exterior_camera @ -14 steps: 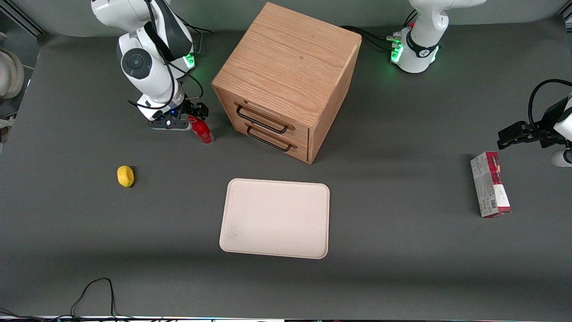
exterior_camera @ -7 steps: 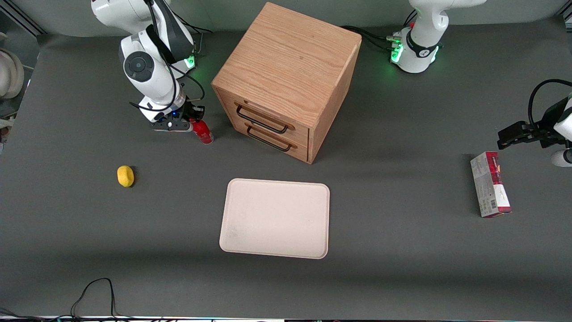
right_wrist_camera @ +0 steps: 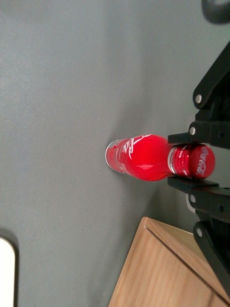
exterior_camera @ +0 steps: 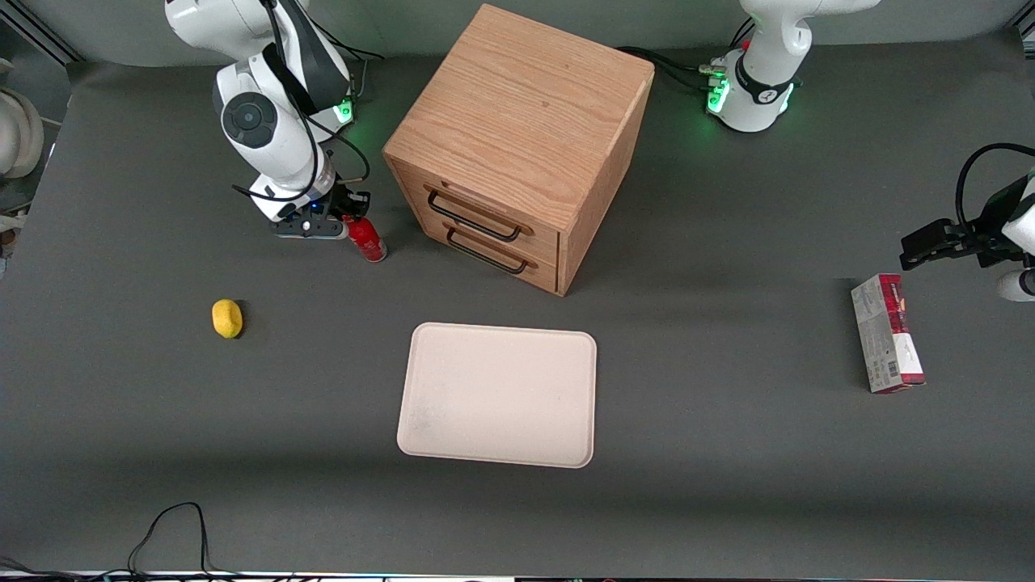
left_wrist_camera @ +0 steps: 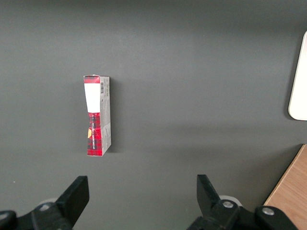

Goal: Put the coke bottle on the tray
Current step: 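Lift the bottle and carry it with the right gripper onto the tray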

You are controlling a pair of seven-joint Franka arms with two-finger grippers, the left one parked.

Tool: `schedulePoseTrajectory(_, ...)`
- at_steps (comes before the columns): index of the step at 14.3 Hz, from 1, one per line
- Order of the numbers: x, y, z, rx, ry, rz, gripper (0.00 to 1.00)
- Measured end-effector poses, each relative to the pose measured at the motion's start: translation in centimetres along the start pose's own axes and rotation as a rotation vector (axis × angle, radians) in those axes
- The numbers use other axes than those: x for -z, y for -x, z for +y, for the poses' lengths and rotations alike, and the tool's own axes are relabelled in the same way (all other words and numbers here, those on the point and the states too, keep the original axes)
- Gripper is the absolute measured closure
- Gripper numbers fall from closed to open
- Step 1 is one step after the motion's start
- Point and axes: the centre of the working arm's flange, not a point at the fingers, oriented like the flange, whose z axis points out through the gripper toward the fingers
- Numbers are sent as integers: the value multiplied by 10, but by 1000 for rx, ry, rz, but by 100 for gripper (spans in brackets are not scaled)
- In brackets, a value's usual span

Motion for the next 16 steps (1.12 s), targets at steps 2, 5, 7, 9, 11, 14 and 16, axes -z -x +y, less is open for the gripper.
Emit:
schedulePoseTrajectory(2, 47, -15, 2, -19, -6, -16, 69)
schedulePoseTrajectory(5, 132, -42, 26, -59, -44, -4, 69)
schedulePoseTrajectory(7, 184, -56, 40, -80, -61, 10, 69)
schedulePoseTrajectory(9, 222, -69, 41, -88, -55, -1, 69)
schedulePoseTrajectory(11, 242, -87, 32, -86, -42, -12, 69)
schedulePoseTrajectory(14, 246, -115, 23, -92, -30, -16, 69)
schedulePoseTrajectory(16, 246, -129, 17, -93, -20, -25, 69)
